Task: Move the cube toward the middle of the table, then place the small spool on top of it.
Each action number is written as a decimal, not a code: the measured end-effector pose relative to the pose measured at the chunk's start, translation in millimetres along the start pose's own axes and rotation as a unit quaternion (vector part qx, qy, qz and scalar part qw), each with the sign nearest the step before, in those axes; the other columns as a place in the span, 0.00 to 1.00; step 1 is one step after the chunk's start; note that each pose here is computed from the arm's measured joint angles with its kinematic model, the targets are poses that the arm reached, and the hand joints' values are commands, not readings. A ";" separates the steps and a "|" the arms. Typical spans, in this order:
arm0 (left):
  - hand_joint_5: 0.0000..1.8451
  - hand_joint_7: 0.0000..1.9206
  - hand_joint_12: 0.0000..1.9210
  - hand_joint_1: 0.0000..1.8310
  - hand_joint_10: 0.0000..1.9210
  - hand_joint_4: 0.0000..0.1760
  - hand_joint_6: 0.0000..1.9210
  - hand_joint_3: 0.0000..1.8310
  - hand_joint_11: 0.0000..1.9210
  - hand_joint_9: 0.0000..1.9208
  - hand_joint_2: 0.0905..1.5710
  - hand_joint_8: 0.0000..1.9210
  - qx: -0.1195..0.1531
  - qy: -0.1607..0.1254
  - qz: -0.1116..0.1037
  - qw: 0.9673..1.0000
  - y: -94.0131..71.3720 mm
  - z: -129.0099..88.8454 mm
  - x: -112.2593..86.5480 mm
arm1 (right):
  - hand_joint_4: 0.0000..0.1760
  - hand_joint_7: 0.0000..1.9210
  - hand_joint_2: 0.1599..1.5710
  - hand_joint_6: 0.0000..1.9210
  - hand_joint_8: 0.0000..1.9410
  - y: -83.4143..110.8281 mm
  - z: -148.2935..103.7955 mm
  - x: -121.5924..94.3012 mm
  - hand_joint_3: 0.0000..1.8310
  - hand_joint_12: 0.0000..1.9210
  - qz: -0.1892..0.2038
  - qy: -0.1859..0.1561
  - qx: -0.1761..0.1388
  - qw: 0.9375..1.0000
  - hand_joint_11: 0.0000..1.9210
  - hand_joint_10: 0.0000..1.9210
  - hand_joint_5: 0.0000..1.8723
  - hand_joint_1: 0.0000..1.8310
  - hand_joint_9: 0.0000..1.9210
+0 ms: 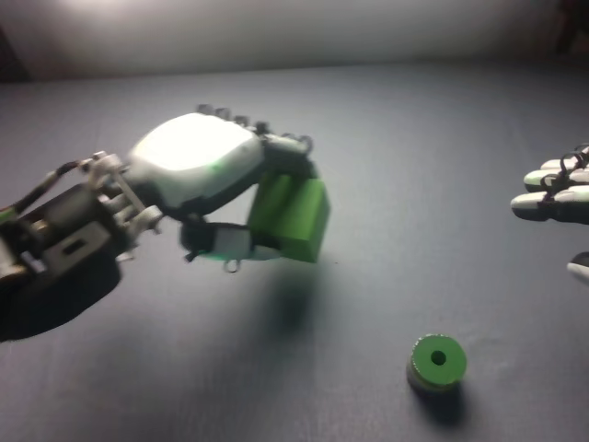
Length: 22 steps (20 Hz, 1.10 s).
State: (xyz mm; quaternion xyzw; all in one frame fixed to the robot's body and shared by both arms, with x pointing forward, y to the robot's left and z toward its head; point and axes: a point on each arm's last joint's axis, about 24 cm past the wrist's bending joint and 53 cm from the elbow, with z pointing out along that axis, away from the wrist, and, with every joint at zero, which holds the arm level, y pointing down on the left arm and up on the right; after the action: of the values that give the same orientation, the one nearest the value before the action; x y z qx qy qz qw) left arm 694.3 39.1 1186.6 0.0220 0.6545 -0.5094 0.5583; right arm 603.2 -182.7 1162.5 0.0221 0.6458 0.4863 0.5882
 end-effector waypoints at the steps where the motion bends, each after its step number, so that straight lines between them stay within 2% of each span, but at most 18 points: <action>1: 0.49 0.46 0.80 0.68 0.63 0.00 0.50 0.00 0.39 0.43 0.72 0.67 0.000 0.000 0.001 1.000 -0.4 1.8 -0.2 | 0.00 0.24 0.86 0.00 0.00 0.1 0.2 0.4 0.00 0.43 -0.001 0.001 -0.001 1.000 0.03 0.00 0.31 0.47 0.22; 3: 0.53 0.49 0.76 0.68 0.56 0.00 0.44 0.00 0.40 0.45 0.70 0.63 -0.009 0.005 -0.004 1.000 6.1 8.4 3.6 | 0.00 0.24 0.87 0.00 0.00 0.7 1.7 0.8 0.00 0.46 0.000 0.000 -0.003 1.000 0.02 0.00 0.30 0.47 0.22; 4: 0.53 0.50 0.72 0.74 0.63 0.00 0.41 0.00 0.43 0.49 0.69 0.56 -0.014 0.006 -0.014 1.000 10.5 11.4 5.6 | 0.00 0.25 0.87 0.00 0.00 0.6 1.8 1.0 0.00 0.46 0.000 0.000 -0.003 1.000 0.02 0.00 0.31 0.47 0.23; 6: 0.49 0.50 0.74 0.69 0.54 0.00 0.46 0.00 0.39 0.44 0.71 0.65 -0.023 0.014 -0.022 0.999 15.6 14.3 12.3 | 0.00 0.25 0.87 0.00 0.00 1.0 2.0 1.2 0.00 0.46 -0.001 0.000 -0.004 1.000 0.02 0.00 0.31 0.48 0.23; 7: 0.44 0.46 0.72 0.74 0.67 0.00 0.48 0.00 0.38 0.48 0.72 0.64 -0.025 0.017 -0.024 0.999 16.5 14.7 13.9 | 0.00 0.26 0.87 0.00 0.00 0.8 2.2 1.8 0.00 0.47 0.000 0.000 -0.004 1.000 0.03 0.01 0.31 0.49 0.24; 8: 0.41 0.38 0.67 0.75 0.50 0.00 0.18 0.00 0.33 0.38 0.63 0.38 -0.026 0.019 -0.023 0.999 16.8 15.9 16.4 | 0.00 0.25 0.87 0.00 0.00 2.0 3.6 1.8 0.00 0.46 0.001 0.000 -0.006 1.000 0.02 0.00 0.31 0.49 0.23; 9: 0.40 0.37 0.64 0.73 0.37 0.00 0.04 0.00 0.29 0.36 0.60 0.18 -0.025 0.021 -0.025 0.999 15.8 17.5 19.6 | 0.00 0.26 0.86 0.00 0.00 3.8 3.8 2.6 0.00 0.46 0.001 0.000 -0.010 1.000 0.03 0.00 0.31 0.50 0.23; 10: 0.36 0.37 0.58 0.69 0.24 0.00 0.01 0.00 0.25 0.36 0.59 0.06 -0.024 0.023 -0.025 0.999 15.5 18.1 21.2 | 0.00 0.25 0.87 0.00 0.00 4.6 3.7 3.3 0.00 0.45 0.000 0.002 -0.012 1.000 0.03 0.00 0.31 0.48 0.23; 11: 0.32 0.35 0.54 0.68 0.13 0.00 0.00 0.00 0.20 0.35 0.59 0.02 -0.026 0.025 -0.026 0.999 16.4 18.5 22.3 | 0.00 0.25 0.87 0.00 0.00 4.4 3.8 3.8 0.00 0.45 0.001 0.003 -0.011 1.000 0.03 0.00 0.31 0.47 0.23; 12: 0.30 0.32 0.54 0.66 0.07 0.00 0.00 0.00 0.18 0.35 0.59 0.00 -0.029 0.025 -0.027 0.999 18.6 18.8 22.2 | 0.00 0.25 0.86 0.00 0.00 4.4 3.8 3.9 0.00 0.44 0.001 0.003 -0.011 1.000 0.03 0.00 0.31 0.48 0.23; 13: 0.27 0.27 0.51 0.68 0.03 0.00 0.00 0.00 0.12 0.30 0.59 0.00 -0.030 0.025 -0.028 0.999 19.1 18.9 21.8 | 0.00 0.25 0.87 0.00 0.00 4.6 3.8 3.9 0.00 0.44 0.002 0.003 -0.012 1.000 0.03 0.00 0.31 0.47 0.23; 14: 0.24 0.23 0.43 0.67 0.01 0.03 0.00 0.00 0.11 0.26 0.58 0.00 -0.032 0.025 -0.027 0.999 20.1 18.8 21.7 | 0.00 0.26 0.87 0.00 0.00 4.5 3.8 4.0 0.00 0.45 0.002 0.003 -0.011 1.000 0.04 0.00 0.32 0.47 0.24; 15: 0.22 0.20 0.40 0.67 0.00 0.19 0.00 0.00 0.06 0.21 0.58 0.00 -0.032 0.024 -0.027 0.999 20.6 18.6 21.1 | 0.00 0.26 0.86 0.00 0.00 4.8 3.8 4.3 0.00 0.45 0.002 0.003 -0.012 1.000 0.04 0.00 0.32 0.49 0.24; 16: 0.20 0.18 0.38 0.68 0.00 0.26 0.00 0.00 0.03 0.18 0.58 0.00 -0.033 0.023 -0.028 0.999 20.9 17.7 19.4 | 0.00 0.26 0.86 0.00 0.00 5.5 3.8 5.1 0.00 0.45 0.005 0.005 -0.014 1.000 0.03 0.00 0.32 0.51 0.24; 18: 0.16 0.14 0.34 0.61 0.00 0.40 0.00 0.00 0.00 0.13 0.60 0.00 -0.028 0.012 -0.030 0.999 18.4 11.0 9.6 | 0.00 0.27 0.84 0.00 0.00 10.9 5.0 7.3 0.00 0.47 0.005 0.011 -0.024 1.000 0.03 0.00 0.32 0.53 0.24; 19: 0.14 0.12 0.31 0.59 0.00 0.58 0.00 0.00 0.00 0.11 0.60 0.00 -0.024 0.001 -0.033 0.999 16.3 5.2 2.0 | 0.00 0.29 0.83 0.00 0.01 14.4 6.3 8.9 0.00 0.48 0.006 0.015 -0.031 0.999 0.05 0.01 0.33 0.54 0.26; 21: 0.11 0.09 0.29 0.62 0.00 0.66 0.00 0.00 0.00 0.09 0.62 0.00 -0.014 -0.015 -0.032 0.999 12.8 -15.3 -10.7 | 0.00 0.30 0.82 0.00 0.00 26.9 9.1 17.1 0.00 0.46 0.002 0.035 -0.054 0.998 0.09 0.01 0.34 0.54 0.29; 22: 0.09 0.07 0.22 0.56 0.00 0.97 0.00 0.00 0.00 0.06 0.62 0.00 -0.015 -0.024 -0.025 0.999 12.7 -32.0 -15.2 | 0.00 0.31 0.78 0.00 0.00 37.2 12.0 23.8 0.00 0.43 -0.002 0.051 -0.073 0.996 0.15 0.00 0.35 0.51 0.31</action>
State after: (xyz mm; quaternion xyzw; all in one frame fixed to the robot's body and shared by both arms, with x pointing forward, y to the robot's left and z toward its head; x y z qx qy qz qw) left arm 684.9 75.6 1185.3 -0.0153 0.6490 -0.5134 0.5613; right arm 585.1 -141.6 1171.3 -0.0474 0.6381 0.5310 0.5555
